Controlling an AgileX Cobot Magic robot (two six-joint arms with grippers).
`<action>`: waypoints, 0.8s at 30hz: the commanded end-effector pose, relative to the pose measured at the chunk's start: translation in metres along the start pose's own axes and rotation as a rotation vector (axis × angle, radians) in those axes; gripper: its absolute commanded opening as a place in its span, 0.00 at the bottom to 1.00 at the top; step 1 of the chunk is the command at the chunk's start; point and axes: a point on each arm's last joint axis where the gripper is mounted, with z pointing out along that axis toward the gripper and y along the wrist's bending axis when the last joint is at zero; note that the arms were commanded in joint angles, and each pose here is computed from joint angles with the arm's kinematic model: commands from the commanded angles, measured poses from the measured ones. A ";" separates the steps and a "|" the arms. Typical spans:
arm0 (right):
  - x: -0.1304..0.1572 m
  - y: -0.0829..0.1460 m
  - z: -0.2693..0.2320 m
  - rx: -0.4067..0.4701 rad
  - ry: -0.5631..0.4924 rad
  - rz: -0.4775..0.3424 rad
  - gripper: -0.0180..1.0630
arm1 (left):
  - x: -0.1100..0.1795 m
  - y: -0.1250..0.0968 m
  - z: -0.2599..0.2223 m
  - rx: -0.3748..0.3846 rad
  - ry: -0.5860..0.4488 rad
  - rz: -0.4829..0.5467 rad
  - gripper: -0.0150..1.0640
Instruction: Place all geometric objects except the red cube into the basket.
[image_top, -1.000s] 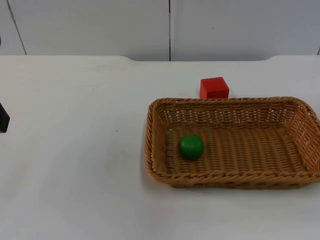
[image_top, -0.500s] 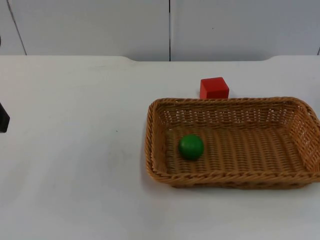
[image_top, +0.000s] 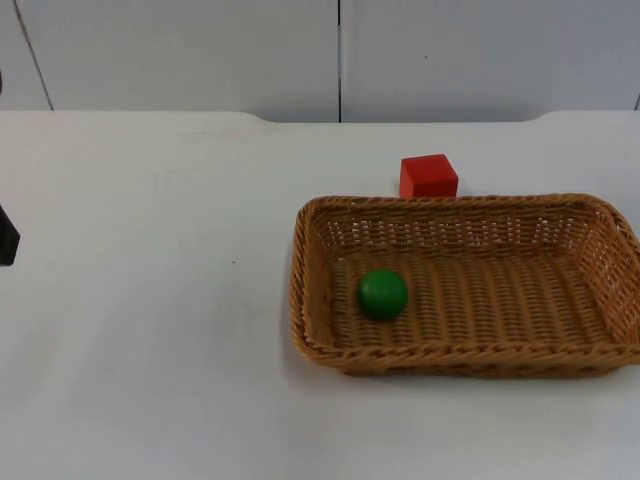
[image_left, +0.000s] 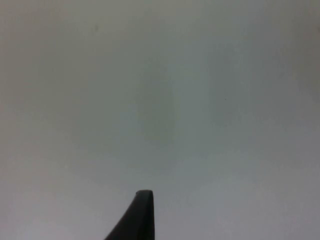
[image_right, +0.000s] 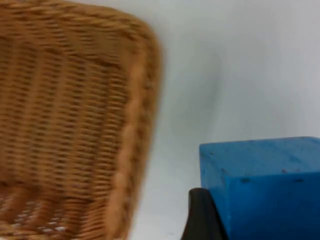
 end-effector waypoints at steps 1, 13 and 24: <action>-0.005 0.021 -0.001 -0.030 -0.007 -0.046 0.01 | 0.001 0.000 -0.001 0.005 -0.004 -0.013 0.99; -0.008 0.115 0.045 -0.060 0.060 -0.290 0.01 | 0.001 0.000 -0.001 0.005 -0.002 -0.013 0.99; -0.011 0.123 0.091 -0.062 0.019 -0.283 0.09 | 0.001 0.000 -0.001 0.004 -0.002 -0.004 0.99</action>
